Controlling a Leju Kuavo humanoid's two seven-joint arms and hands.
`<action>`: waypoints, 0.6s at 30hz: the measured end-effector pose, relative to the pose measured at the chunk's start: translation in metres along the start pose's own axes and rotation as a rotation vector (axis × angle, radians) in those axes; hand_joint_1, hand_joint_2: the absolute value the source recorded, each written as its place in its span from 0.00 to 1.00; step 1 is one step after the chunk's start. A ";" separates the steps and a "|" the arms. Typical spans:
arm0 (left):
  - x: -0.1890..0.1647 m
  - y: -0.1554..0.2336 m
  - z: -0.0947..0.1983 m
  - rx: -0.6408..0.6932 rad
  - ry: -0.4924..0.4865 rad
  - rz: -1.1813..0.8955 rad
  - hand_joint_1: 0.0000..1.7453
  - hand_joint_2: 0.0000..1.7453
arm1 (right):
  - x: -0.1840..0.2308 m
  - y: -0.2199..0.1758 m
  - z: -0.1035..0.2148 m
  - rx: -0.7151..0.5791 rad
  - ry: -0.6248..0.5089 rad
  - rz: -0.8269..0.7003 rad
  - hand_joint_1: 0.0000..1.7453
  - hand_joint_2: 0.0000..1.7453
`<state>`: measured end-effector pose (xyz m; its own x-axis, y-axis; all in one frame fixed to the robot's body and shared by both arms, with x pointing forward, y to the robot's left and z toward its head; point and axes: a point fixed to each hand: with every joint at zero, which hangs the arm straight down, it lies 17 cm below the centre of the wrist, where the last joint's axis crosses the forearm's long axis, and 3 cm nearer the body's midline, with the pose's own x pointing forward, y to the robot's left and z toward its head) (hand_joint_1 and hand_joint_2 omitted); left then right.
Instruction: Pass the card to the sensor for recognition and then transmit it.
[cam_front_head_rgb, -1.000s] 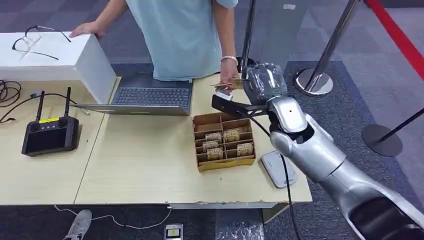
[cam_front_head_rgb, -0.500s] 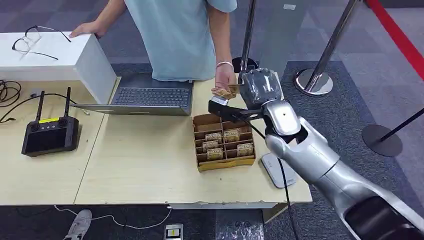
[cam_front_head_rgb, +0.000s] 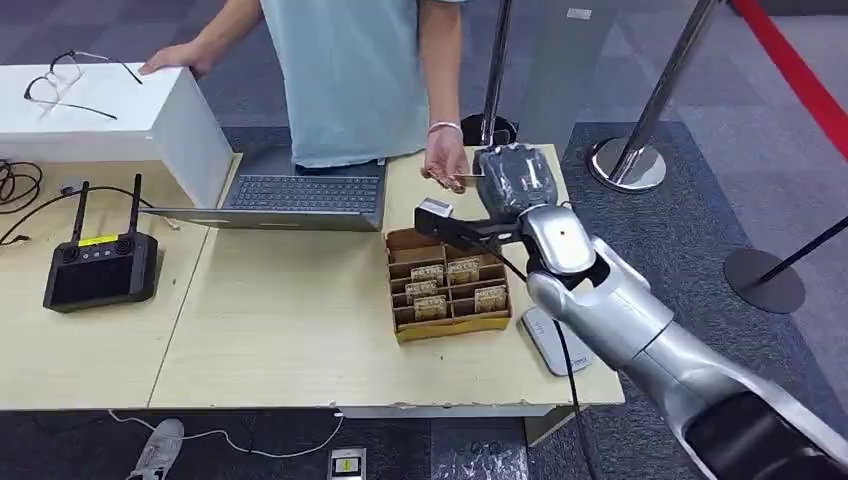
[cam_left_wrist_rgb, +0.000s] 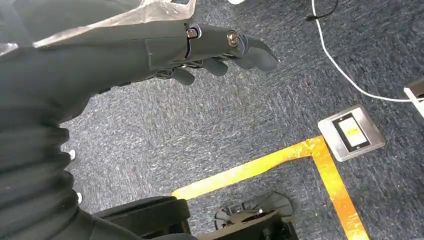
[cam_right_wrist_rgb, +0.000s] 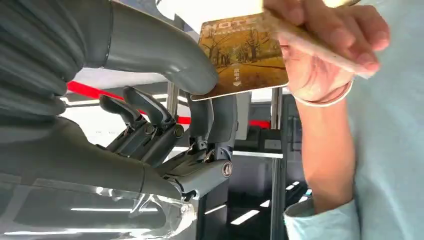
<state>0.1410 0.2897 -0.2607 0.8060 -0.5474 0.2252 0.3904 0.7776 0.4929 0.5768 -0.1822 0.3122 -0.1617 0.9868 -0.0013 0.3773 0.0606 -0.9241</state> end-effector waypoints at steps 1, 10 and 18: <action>0.000 0.000 0.000 0.000 0.000 0.000 0.00 1.00 | 0.002 -0.001 0.000 -0.004 -0.005 -0.001 1.00 1.00; -0.001 -0.001 0.000 -0.003 0.001 -0.001 0.00 1.00 | 0.026 -0.005 0.000 -0.023 -0.052 -0.026 1.00 1.00; -0.001 -0.001 0.000 -0.003 0.001 -0.001 0.00 1.00 | 0.050 -0.012 0.002 -0.042 -0.096 -0.043 1.00 1.00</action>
<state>0.1396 0.2892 -0.2611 0.8059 -0.5481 0.2239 0.3926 0.7778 0.4908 0.5622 -0.1338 0.3223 -0.2646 0.9644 -0.0006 0.4054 0.1106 -0.9074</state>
